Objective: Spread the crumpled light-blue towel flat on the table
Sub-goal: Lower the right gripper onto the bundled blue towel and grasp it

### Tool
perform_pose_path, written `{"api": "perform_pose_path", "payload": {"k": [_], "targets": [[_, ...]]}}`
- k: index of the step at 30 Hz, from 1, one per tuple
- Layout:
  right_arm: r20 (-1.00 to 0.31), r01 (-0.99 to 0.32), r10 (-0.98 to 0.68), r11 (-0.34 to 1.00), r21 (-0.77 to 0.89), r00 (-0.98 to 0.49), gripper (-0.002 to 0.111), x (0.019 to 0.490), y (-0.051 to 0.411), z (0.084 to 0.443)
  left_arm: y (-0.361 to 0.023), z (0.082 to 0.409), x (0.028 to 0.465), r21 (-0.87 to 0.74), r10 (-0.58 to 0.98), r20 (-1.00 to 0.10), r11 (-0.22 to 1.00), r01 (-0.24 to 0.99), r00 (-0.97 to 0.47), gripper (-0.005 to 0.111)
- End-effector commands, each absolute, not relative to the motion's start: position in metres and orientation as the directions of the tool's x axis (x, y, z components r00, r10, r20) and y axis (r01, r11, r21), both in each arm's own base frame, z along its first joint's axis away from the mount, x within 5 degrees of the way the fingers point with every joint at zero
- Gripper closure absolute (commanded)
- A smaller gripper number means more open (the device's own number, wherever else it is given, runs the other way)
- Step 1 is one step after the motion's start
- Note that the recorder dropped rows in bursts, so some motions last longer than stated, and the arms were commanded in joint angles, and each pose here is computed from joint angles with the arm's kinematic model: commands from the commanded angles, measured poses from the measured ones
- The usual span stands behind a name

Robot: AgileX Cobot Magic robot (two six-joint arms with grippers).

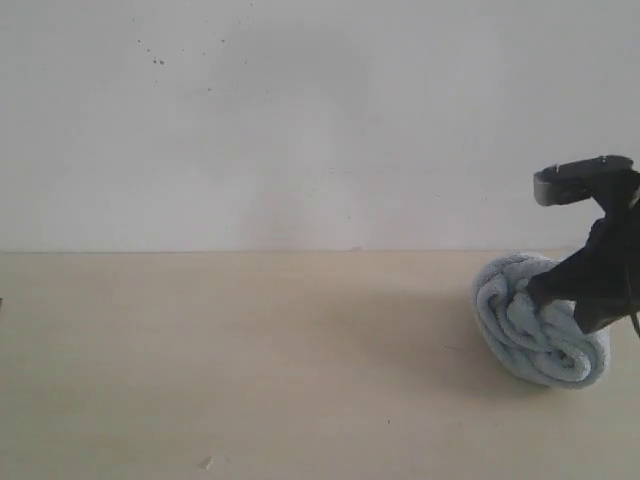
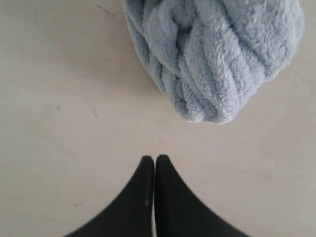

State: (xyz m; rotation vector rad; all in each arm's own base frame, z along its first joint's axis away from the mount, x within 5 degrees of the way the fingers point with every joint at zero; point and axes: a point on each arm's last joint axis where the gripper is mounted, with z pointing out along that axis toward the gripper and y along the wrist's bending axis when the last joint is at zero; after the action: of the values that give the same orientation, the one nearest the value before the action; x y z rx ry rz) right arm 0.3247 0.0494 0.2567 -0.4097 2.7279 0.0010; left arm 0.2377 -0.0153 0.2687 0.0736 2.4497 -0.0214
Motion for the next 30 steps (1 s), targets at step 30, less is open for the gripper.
{"api": "perform_pose_path", "payload": {"k": [30], "targets": [[-0.478,-0.146,-0.215,0.973,-0.178,-0.852,0.108,0.387,0.044,0.172,-0.087,0.241,0.260,-0.279,0.246,-0.649,0.803,0.527,-0.719,0.092]]}}
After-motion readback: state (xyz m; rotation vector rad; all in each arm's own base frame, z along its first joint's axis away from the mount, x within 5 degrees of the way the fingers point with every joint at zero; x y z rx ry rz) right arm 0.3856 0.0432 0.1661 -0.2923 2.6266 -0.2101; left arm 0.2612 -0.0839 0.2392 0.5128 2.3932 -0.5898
